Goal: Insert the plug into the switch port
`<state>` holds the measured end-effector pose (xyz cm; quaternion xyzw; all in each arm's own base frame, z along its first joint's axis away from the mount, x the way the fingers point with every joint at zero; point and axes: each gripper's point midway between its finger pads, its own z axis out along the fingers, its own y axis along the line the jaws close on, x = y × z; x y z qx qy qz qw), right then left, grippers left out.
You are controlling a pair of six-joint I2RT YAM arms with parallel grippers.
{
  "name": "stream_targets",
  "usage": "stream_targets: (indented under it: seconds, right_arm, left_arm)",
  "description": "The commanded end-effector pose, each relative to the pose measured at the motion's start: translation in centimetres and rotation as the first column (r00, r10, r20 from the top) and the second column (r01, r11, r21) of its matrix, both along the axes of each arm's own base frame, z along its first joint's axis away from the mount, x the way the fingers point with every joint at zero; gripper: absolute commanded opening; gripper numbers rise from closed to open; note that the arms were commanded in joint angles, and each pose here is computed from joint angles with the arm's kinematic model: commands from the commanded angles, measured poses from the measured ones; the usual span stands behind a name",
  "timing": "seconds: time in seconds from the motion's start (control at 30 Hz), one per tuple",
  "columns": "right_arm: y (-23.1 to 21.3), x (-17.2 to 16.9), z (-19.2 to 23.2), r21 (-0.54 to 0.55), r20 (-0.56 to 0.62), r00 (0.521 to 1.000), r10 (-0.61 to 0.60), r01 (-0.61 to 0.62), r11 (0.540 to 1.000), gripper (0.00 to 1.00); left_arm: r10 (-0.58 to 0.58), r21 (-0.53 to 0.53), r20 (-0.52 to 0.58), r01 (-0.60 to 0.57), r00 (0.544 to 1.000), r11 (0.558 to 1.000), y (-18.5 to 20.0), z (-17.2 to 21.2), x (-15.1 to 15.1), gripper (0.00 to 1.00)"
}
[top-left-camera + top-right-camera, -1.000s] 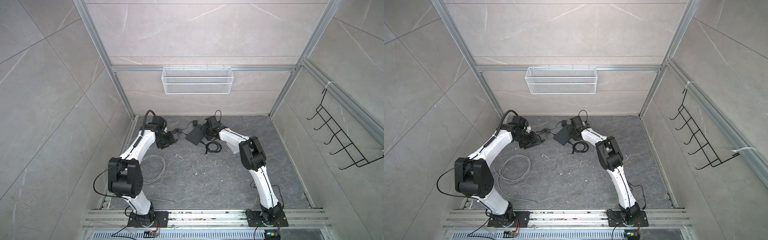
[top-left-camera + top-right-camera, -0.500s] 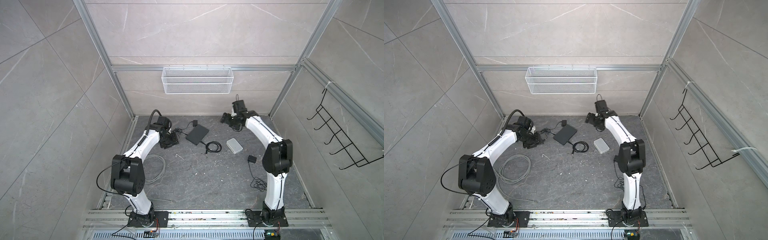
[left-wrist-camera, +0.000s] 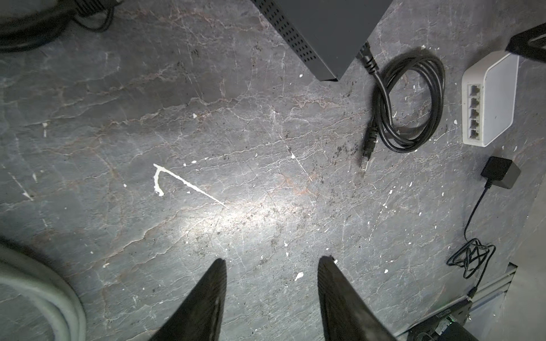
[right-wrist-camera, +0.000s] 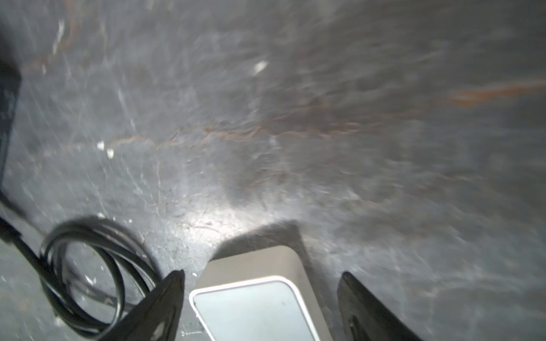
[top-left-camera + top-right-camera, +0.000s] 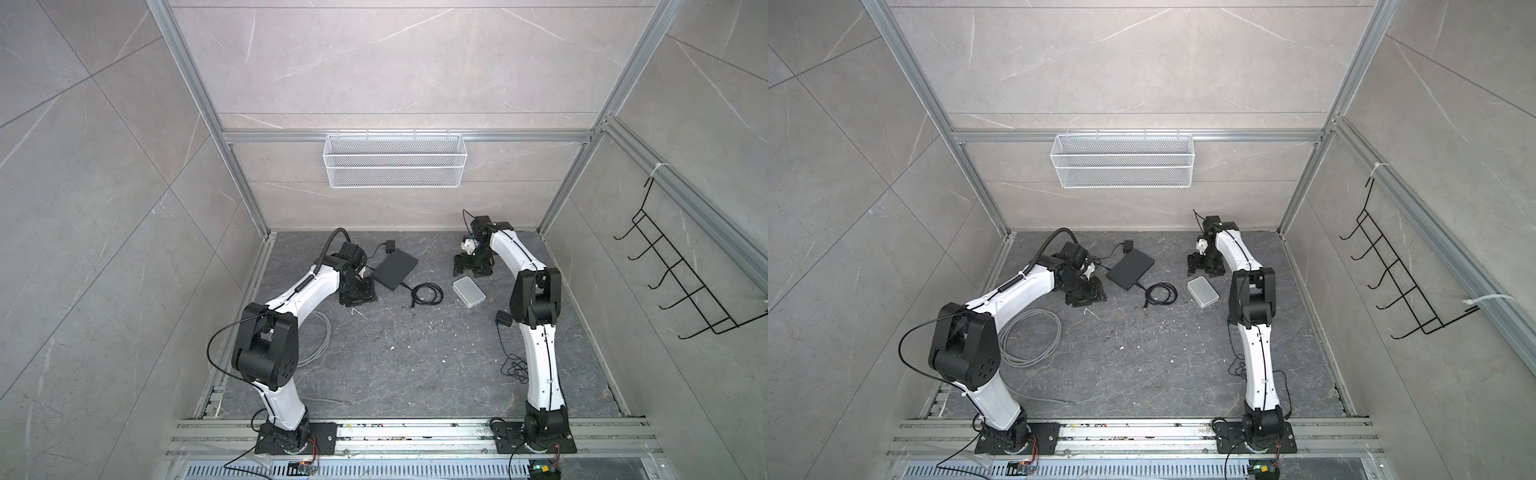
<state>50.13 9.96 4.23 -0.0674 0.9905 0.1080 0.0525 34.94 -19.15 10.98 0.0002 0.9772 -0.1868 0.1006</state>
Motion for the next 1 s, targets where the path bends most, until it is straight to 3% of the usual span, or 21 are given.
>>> stream_targets:
  seconds: [0.0, 0.3, 0.63, 0.7, 0.77, 0.83, 0.9, 0.97]
  right_arm:
    - [1.0, -2.6, 0.3, 0.028, -0.098, 0.989, 0.110, -0.108, 0.994, 0.81]
    - [3.5, -9.0, 1.1, 0.121, -0.216, 0.973, 0.080, -0.055, 0.991, 0.76]
    - [8.1, -19.3, 2.4, 0.282, -0.324, 0.945, 0.053, 0.043, 0.959, 0.77]
    - [8.5, -20.0, 3.3, 0.313, -0.315, 0.948, 0.038, 0.066, 0.948, 0.77]
    - [6.5, -19.2, 4.3, 0.264, -0.276, 0.960, -0.056, 0.131, 0.956, 0.80]
    - [2.5, -17.8, 4.9, 0.168, -0.239, 0.943, -0.233, 0.276, 0.946, 0.79]
    - [-2.8, -17.5, 5.2, 0.039, -0.181, 0.874, -0.452, 0.465, 0.884, 0.77]
    - [-6.4, -18.6, 5.3, -0.003, -0.154, 0.769, -0.621, 0.628, 0.778, 0.77]
  left_arm:
    - [-0.008, 0.002, 0.059, 0.008, 0.998, 1.000, 0.3, 2.1, 0.7, 0.53]
    - [-0.021, 0.017, 0.093, 0.020, 0.995, 1.000, 0.2, 3.0, 1.7, 0.53]
    - [-0.043, 0.004, 0.106, 0.043, 0.993, 0.999, -0.6, 2.9, 2.6, 0.53]
    - [-0.039, -0.003, 0.104, 0.040, 0.994, 0.999, -0.7, 2.6, 2.7, 0.53]
    - [-0.036, -0.010, 0.101, 0.038, 0.994, 0.999, -0.8, 2.4, 2.6, 0.53]
    - [-0.038, -0.017, 0.101, 0.040, 0.994, 0.999, -0.9, 2.4, 2.6, 0.53]
    - [-0.044, -0.020, 0.102, 0.046, 0.994, 0.999, -1.1, 2.4, 2.5, 0.53]
    - [-0.049, -0.024, 0.111, 0.052, 0.993, 0.998, -1.4, 2.6, 2.5, 0.53]
